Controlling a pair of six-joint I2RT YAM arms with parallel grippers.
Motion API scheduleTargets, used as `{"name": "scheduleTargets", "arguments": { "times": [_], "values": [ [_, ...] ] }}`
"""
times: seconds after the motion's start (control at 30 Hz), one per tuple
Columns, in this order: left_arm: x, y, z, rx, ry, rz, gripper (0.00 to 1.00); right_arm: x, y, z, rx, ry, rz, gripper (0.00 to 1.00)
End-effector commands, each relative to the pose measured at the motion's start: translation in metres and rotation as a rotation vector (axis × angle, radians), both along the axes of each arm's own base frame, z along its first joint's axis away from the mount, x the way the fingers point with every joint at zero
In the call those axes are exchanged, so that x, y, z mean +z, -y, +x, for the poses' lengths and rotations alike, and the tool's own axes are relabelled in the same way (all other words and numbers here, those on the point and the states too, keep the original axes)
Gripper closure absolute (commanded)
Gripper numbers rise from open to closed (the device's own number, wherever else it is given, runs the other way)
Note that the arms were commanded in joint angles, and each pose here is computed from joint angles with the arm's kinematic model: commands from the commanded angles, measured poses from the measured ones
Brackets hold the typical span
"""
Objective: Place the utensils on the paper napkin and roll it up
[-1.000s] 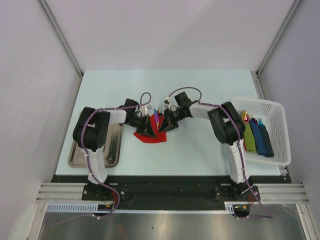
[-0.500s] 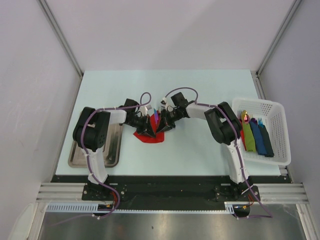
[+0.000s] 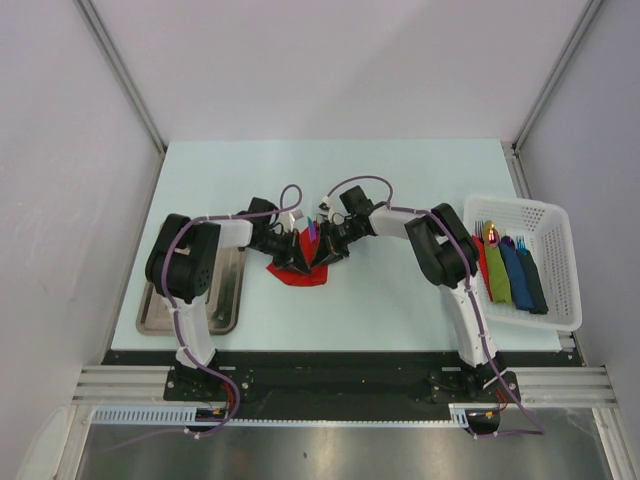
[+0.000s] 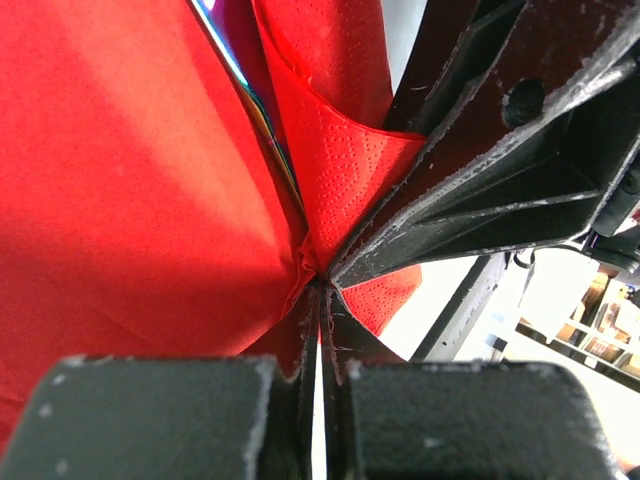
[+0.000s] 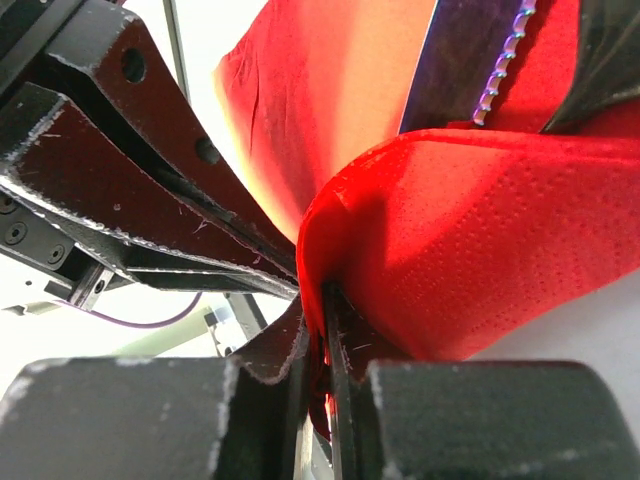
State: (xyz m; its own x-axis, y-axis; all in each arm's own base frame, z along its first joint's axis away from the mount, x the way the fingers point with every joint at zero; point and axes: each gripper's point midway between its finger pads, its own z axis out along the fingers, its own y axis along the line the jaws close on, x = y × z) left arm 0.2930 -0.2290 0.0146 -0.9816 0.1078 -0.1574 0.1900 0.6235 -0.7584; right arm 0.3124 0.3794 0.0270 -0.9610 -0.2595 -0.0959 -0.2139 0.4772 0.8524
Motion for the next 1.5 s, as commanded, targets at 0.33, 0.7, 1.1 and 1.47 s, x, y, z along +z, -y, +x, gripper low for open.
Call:
{"name": "scheduleTargets", "arguments": {
  "times": [0.33, 0.7, 1.1, 1.47],
  "values": [
    [0.033, -0.014, 0.003, 0.0, 0.123, -0.015, 0.99, -0.026, 0.007, 0.007, -0.007, 0.029, -0.074, 0.9],
    [-0.006, -0.023, -0.004, 0.023, 0.025, 0.075, 1.0, -0.002, -0.002, 0.008, 0.003, 0.072, -0.031, 0.9],
    [-0.012, -0.025, -0.005, 0.025, 0.013, 0.091, 1.0, -0.006, -0.011, 0.001, 0.043, 0.099, -0.046, 0.89],
    [0.01, -0.028, 0.004, 0.087, 0.057, 0.004, 1.0, -0.018, -0.013, -0.004, 0.067, 0.093, -0.057, 0.69]
  ]
}}
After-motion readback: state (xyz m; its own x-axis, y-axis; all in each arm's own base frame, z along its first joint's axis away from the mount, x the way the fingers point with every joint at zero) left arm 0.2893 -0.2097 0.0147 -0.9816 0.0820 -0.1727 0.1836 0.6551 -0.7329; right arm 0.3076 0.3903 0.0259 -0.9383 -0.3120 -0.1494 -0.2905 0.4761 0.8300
